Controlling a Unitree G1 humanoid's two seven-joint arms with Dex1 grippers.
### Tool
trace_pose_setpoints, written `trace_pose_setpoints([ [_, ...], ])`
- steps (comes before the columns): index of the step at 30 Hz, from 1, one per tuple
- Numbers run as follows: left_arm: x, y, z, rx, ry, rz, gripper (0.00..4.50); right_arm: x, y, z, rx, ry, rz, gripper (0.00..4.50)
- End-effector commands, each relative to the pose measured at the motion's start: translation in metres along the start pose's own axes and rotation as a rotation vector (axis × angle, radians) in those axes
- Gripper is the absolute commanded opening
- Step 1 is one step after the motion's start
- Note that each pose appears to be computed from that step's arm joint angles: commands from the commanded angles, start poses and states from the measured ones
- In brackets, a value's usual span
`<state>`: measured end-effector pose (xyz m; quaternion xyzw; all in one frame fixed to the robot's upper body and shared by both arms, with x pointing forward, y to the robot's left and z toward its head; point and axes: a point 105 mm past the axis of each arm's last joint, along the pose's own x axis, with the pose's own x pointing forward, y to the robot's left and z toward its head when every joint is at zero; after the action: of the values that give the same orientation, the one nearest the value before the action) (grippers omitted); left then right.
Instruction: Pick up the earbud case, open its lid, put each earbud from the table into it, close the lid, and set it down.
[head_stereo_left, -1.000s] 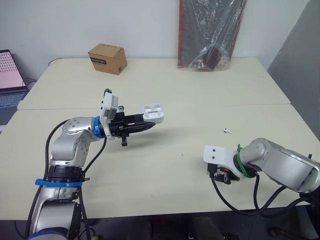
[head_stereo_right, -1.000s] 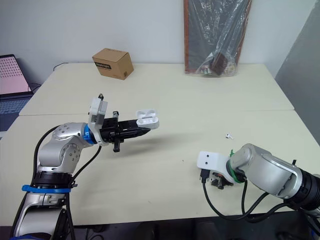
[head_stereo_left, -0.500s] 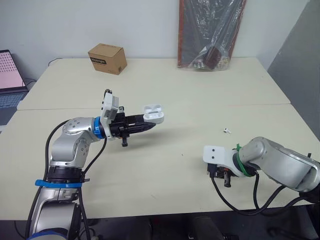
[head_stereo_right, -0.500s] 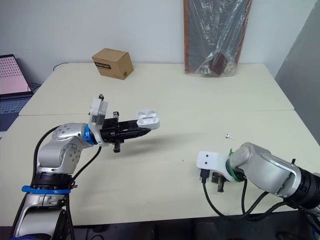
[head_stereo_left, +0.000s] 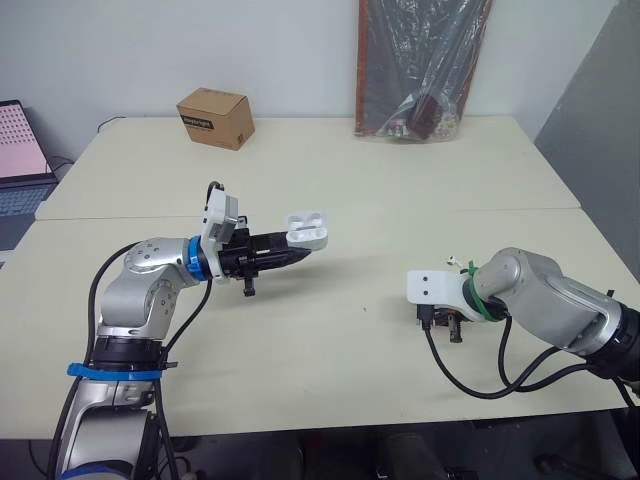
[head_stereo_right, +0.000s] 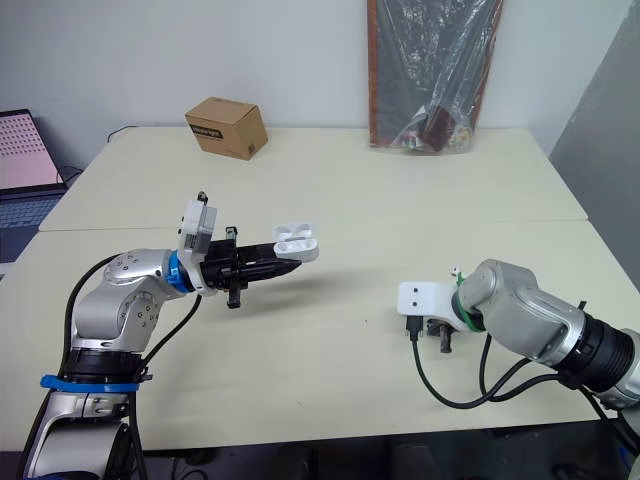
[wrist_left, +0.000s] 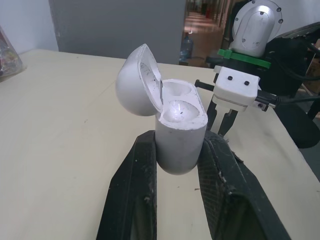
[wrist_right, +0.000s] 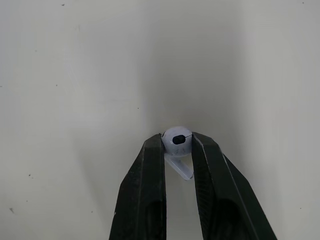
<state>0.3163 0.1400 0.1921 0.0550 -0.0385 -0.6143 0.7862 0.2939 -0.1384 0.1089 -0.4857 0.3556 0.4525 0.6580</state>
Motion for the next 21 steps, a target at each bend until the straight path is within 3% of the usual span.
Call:
trace_pose_setpoints([
  [1, -0.002, -0.002, 0.012, 0.051, -0.014, 0.0, 0.76, 0.001, 0.0, -0.006, 0.011, 0.021, 0.003, 1.75],
  [4, -0.002, -0.002, 0.012, 0.051, -0.014, 0.002, 0.76, 0.0, 0.001, -0.005, 0.015, 0.021, 0.014, 2.79],
  [21, -0.002, -0.002, 0.01, 0.055, -0.015, 0.02, 0.76, -0.004, -0.005, 0.005, -0.071, 0.096, 0.097, 2.79],
])
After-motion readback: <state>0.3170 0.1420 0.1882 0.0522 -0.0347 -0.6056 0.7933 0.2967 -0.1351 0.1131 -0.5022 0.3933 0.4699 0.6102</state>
